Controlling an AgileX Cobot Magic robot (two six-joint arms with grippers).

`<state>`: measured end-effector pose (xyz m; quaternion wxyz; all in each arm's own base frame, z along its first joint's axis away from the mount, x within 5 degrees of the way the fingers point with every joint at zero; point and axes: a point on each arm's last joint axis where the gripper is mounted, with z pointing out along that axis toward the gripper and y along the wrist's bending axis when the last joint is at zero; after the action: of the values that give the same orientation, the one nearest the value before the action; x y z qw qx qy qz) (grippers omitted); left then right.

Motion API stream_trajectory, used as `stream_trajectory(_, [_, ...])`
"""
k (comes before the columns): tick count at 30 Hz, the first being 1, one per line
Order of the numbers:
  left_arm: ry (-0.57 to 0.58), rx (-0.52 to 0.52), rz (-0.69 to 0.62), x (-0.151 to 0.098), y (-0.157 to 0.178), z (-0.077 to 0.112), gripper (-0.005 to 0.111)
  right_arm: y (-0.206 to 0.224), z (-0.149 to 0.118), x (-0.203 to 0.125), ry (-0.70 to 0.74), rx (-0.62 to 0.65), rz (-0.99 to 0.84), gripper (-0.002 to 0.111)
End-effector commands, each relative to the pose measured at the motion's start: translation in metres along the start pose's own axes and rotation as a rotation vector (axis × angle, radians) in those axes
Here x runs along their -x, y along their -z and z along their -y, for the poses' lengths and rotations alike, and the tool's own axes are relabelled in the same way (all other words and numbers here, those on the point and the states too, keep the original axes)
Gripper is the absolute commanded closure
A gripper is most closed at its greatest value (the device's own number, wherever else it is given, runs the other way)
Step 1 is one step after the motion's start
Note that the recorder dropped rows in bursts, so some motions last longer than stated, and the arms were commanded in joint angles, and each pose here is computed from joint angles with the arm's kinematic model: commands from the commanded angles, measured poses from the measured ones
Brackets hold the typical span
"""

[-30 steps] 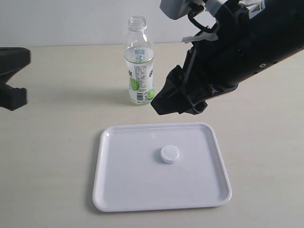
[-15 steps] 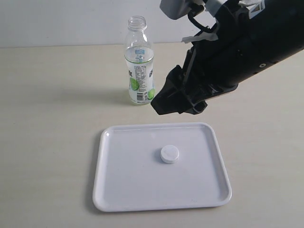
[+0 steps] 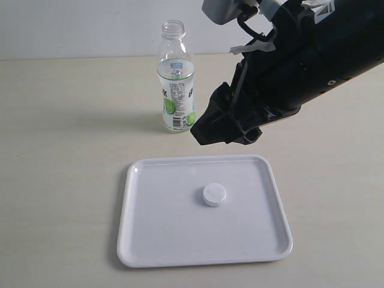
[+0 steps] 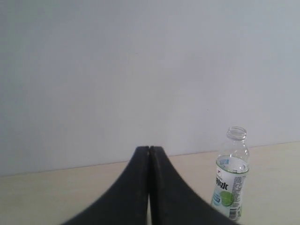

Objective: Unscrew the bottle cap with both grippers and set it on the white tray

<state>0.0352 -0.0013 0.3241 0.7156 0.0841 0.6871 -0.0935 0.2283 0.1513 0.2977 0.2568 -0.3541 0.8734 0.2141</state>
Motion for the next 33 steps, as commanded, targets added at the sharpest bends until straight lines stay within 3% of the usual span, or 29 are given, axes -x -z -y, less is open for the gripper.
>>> stream_trajectory(1, [0.043, -0.010, -0.003, -0.001, 0.001, 0.001, 0.107, 0.001, 0.000, 0.001, 0.010, -0.008, 0.012, 0.045])
stream_trajectory(6, [0.077, -0.036, 0.034, -0.008, 0.003, 0.003, 0.107, 0.001, 0.000, 0.001, 0.010, -0.008, 0.012, 0.045])
stream_trajectory(10, [0.065, -0.049, 0.058, -0.034, 0.005, 0.004, 0.107, 0.001, 0.000, 0.001, 0.010, -0.008, 0.012, 0.045])
stream_trajectory(23, [0.030, -0.029, -0.246, -0.135, -0.014, 0.006, 0.107, 0.001, 0.000, 0.001, 0.010, -0.008, 0.012, 0.045])
stream_trajectory(30, [0.072, 0.006, -0.293, -0.142, -0.013, 0.004, 0.107, 0.001, 0.000, 0.001, 0.010, -0.008, 0.012, 0.045])
stream_trajectory(33, [0.037, 0.020, -0.297, -0.143, -0.013, 0.004, 0.107, 0.001, -0.001, 0.001, 0.008, -0.006, 0.013, 0.045])
